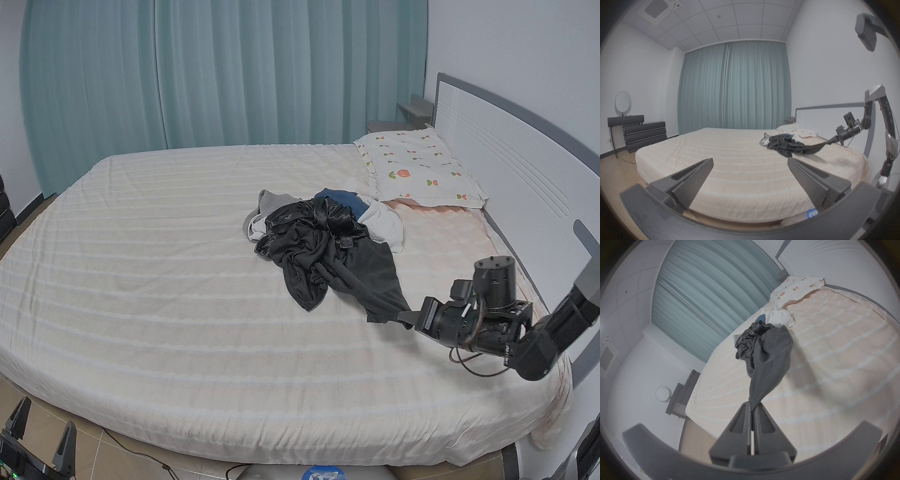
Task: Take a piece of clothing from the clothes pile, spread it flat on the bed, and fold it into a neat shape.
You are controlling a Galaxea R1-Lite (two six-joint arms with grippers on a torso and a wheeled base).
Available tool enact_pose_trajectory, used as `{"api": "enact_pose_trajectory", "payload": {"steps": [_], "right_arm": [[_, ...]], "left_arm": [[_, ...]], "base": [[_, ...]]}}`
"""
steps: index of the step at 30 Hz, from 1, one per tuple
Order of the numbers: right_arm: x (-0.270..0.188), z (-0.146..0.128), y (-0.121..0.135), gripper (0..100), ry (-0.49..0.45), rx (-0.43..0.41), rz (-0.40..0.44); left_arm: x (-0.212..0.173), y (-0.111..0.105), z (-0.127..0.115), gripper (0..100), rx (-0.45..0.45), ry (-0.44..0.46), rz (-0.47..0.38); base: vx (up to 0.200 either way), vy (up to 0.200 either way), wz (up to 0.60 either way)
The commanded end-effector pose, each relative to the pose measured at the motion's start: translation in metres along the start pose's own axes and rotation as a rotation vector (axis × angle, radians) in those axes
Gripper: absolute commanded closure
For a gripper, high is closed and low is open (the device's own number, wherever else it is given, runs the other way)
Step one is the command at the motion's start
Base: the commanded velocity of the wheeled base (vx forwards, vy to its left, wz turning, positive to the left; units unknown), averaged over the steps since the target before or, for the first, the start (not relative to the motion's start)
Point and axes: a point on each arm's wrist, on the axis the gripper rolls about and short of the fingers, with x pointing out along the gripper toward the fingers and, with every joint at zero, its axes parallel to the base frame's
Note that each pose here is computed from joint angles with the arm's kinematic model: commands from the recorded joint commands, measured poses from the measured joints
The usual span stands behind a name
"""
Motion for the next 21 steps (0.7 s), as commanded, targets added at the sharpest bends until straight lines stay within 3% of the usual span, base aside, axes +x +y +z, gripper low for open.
{"api": "enact_pose_trajectory", "payload": {"steps": [1,3,4,5,8,12,13,14,19,21], "right_arm": [[-0.053,0.003,0.025,100,-0.050,-0.039,0.175],[-0.061,0.004,0.031,100,-0.055,-0.046,0.213],[-0.064,0.004,0.034,100,-0.053,-0.047,0.230],[-0.066,0.003,0.037,100,-0.050,-0.050,0.247],[-0.069,-0.001,0.043,100,-0.035,-0.071,0.276],[-0.077,-0.003,0.056,100,-0.038,-0.091,0.331],[-0.077,-0.003,0.056,100,-0.038,-0.091,0.331],[-0.080,-0.001,0.061,100,-0.044,-0.097,0.352],[-0.074,-0.016,0.061,100,0.029,-0.094,0.361],[-0.070,-0.016,0.062,100,0.032,-0.094,0.359]], "left_arm": [[0.021,-0.002,0.083,0,-0.109,-0.039,-0.009],[0.035,-0.003,0.086,0,-0.015,0.021,-0.064],[0.040,-0.005,0.085,0,0.014,0.047,-0.129],[0.049,-0.006,0.084,0,0.028,0.104,-0.194],[0.079,-0.012,0.083,0,0.051,0.229,-0.276],[0.121,-0.031,0.075,0,0.068,0.337,-0.409],[0.121,-0.031,0.075,0,0.068,0.337,-0.409],[0.147,-0.047,0.065,0,0.077,0.404,-0.465],[0.188,-0.074,0.041,0,0.096,0.474,-0.496],[0.212,-0.099,0.023,0,0.069,0.511,-0.528]], "base": [[0.000,0.000,0.00],[0.000,0.000,0.00],[0.000,0.000,0.00],[0.000,0.000,0.00],[0.000,0.000,0.00],[0.000,0.000,0.00],[0.000,0.000,0.00],[0.000,0.000,0.00],[0.000,0.000,0.00],[0.000,0.000,0.00]]}}
